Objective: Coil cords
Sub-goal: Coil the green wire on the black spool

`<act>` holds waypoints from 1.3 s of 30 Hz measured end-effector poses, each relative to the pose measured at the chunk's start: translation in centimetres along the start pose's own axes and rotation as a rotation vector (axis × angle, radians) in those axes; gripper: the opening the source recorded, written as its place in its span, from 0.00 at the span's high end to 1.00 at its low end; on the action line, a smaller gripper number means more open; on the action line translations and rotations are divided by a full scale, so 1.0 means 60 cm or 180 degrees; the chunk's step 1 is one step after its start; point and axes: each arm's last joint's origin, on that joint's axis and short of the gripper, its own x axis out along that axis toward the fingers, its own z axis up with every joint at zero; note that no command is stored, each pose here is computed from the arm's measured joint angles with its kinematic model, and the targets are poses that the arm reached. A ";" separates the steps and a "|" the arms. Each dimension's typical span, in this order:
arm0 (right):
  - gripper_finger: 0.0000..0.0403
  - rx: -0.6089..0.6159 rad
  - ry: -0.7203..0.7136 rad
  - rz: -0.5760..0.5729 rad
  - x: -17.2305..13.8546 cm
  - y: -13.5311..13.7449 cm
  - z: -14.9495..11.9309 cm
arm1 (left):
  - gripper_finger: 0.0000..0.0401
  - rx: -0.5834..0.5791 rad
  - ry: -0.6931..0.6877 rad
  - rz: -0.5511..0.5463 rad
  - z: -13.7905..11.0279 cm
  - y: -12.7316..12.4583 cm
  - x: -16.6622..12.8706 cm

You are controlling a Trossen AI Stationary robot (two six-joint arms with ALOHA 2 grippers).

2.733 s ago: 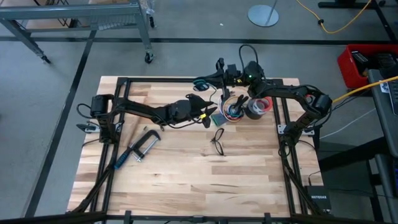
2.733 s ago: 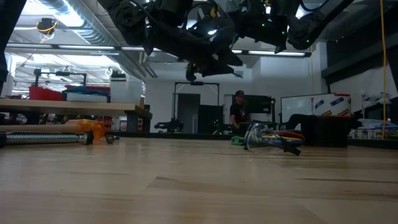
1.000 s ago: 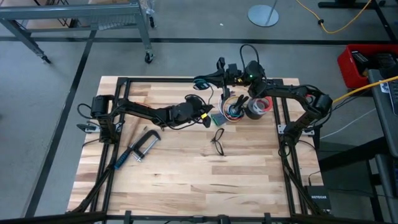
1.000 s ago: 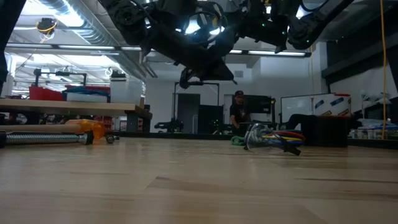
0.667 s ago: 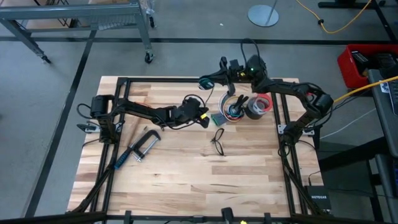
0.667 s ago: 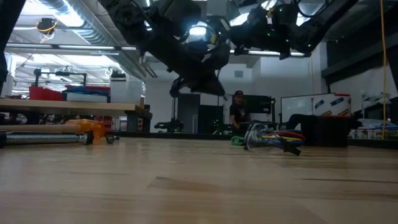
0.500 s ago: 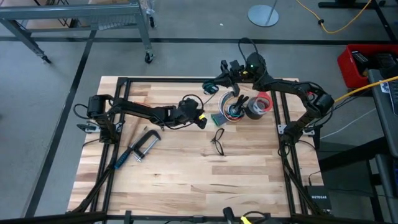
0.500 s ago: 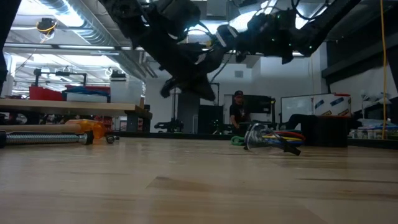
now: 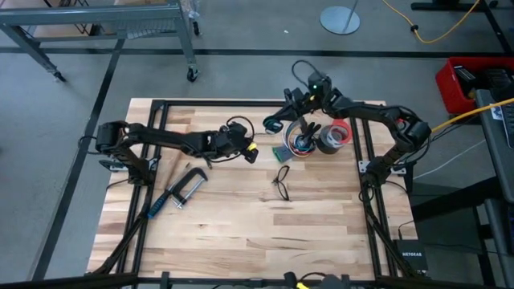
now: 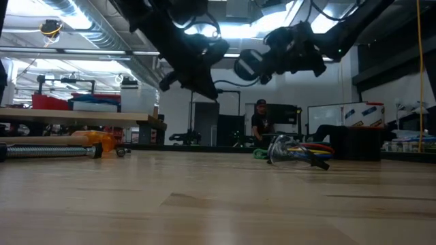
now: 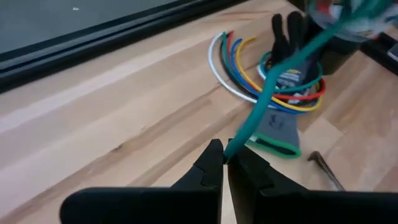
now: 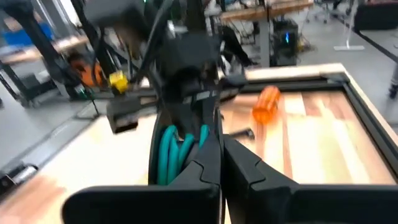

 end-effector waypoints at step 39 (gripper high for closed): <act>0.99 -0.0764 0.1098 -0.1543 0.119 0.078 -0.030 | 1.00 -0.0575 -0.0099 -0.0908 0.044 0.002 0.005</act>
